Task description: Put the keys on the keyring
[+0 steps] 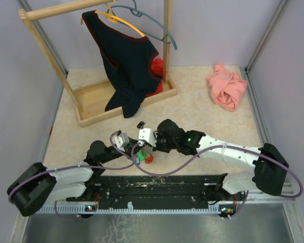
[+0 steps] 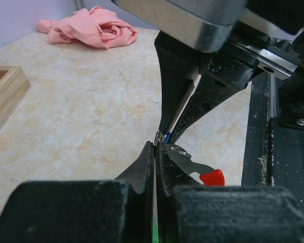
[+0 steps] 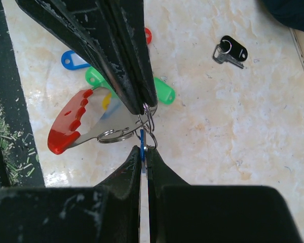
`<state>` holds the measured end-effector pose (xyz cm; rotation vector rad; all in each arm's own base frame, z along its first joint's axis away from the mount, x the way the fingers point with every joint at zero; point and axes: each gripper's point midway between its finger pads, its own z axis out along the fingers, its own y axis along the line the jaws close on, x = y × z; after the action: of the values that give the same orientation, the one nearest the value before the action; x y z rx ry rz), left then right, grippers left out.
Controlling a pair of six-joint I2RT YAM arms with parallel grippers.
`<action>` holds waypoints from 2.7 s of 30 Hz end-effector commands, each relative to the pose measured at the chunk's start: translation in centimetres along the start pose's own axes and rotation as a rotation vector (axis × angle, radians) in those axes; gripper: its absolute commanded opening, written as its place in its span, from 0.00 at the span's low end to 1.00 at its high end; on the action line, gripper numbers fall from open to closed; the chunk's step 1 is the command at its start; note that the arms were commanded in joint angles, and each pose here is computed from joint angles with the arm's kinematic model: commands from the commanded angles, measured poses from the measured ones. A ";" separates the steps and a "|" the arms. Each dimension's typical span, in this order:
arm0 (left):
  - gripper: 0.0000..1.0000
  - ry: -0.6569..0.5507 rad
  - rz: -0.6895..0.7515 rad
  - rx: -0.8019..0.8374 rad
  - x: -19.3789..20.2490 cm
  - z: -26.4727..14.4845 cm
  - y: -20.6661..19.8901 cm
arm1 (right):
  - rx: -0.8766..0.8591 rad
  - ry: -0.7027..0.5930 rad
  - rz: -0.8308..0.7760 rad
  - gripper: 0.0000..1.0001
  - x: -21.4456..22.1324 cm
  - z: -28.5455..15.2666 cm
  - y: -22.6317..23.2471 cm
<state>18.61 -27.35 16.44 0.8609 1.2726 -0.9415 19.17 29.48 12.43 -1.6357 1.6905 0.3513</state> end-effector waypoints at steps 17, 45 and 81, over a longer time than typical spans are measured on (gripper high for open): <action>0.20 -0.043 0.027 -0.012 -1.2 0.1 0.3 | 0.081 -0.148 -0.036 0.00 -5.3 -3.9 -2.8; 0.43 0.040 -0.098 0.052 -0.9 1.3 -0.7 | 0.082 -0.207 -0.078 0.00 -7.9 -4.3 -2.4; 0.01 -0.019 0.012 0.027 -2.1 0.6 -0.3 | 0.124 -0.045 -0.004 0.00 -2.0 -3.8 -1.9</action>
<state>18.62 -27.95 16.96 0.8845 1.3270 -0.9707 19.11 28.74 16.15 -1.5841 1.6290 0.2910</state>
